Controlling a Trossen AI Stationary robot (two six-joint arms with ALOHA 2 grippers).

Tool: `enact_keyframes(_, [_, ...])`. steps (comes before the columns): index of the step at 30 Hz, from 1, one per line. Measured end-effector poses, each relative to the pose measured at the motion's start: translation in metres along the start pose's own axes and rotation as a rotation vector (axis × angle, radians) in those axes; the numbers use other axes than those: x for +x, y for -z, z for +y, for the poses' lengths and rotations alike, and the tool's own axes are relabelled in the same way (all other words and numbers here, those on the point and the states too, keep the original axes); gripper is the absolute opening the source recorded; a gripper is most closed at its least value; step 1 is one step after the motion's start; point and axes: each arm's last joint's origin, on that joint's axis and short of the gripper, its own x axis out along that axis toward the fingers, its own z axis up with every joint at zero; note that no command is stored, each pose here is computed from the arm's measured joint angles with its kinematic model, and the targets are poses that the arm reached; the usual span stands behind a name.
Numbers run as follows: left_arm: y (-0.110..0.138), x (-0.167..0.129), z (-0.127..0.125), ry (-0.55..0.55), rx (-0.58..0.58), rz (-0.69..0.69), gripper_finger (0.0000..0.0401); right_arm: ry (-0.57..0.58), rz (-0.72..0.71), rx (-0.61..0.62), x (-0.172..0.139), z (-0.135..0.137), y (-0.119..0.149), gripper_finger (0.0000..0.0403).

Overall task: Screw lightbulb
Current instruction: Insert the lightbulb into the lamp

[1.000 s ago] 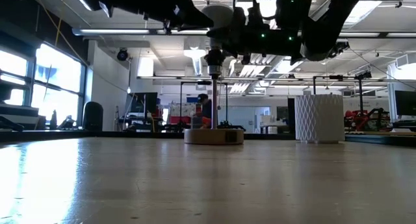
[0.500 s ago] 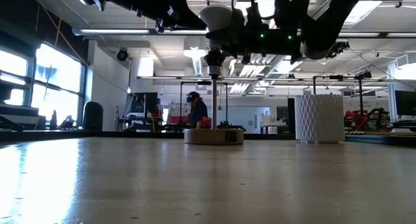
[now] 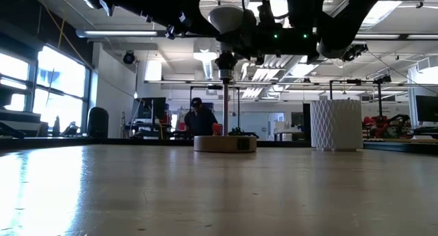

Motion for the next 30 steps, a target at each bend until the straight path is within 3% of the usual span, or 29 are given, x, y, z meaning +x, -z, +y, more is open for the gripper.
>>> enact_keyframes(5, [-0.015,-0.004,0.001,0.001,-0.012,-0.124,0.0000,0.002,0.001,0.000,0.000,0.000,0.000,0.0143])
enact_keyframes(10, [-0.063,-0.010,0.012,0.088,0.001,-0.258,0.0000,0.014,0.000,0.003,0.000,0.000,0.001,0.0145])
enact_keyframes(17, [-0.112,0.005,0.054,0.095,0.062,-0.098,0.0000,0.018,-0.003,0.021,0.000,-0.001,0.001,0.0143])
enact_keyframes(22, [-0.108,0.029,0.078,0.152,0.056,0.027,0.0000,0.019,-0.005,0.022,0.000,-0.001,0.001,0.0144])
enact_keyframes(30, [-0.092,0.049,0.082,0.215,0.047,0.091,0.0000,0.021,0.000,0.027,0.000,-0.001,0.001,0.0145])
